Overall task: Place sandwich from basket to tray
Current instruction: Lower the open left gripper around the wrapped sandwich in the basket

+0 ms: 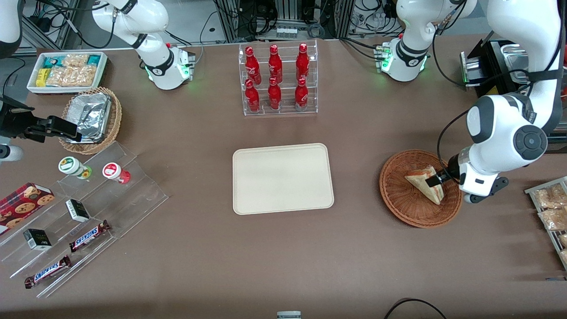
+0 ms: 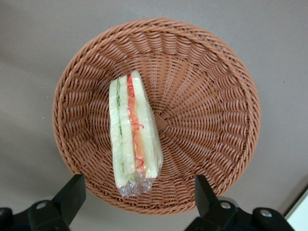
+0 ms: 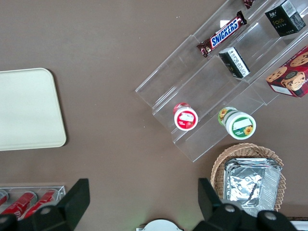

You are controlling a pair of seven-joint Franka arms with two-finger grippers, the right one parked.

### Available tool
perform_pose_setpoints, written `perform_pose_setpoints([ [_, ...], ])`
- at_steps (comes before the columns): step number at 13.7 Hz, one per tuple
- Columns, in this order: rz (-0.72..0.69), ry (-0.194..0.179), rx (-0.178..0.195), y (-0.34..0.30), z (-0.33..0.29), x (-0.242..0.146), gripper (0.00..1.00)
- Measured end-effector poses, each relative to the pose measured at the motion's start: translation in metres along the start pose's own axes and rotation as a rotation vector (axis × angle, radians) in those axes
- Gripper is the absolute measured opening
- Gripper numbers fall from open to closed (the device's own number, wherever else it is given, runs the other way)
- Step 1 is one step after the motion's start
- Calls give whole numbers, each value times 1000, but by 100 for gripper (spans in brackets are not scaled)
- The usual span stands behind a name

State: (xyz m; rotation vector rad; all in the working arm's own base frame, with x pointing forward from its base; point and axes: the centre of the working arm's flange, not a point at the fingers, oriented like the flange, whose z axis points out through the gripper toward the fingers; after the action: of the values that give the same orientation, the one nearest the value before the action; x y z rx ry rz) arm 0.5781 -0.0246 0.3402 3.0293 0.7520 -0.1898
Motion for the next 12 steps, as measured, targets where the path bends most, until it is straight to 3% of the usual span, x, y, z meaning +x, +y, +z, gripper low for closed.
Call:
perform_pose_setpoints([
  [5,-47,80,-40,-14,25,-18,100],
  [12,-111,99,-54,-17,52,-20,100],
])
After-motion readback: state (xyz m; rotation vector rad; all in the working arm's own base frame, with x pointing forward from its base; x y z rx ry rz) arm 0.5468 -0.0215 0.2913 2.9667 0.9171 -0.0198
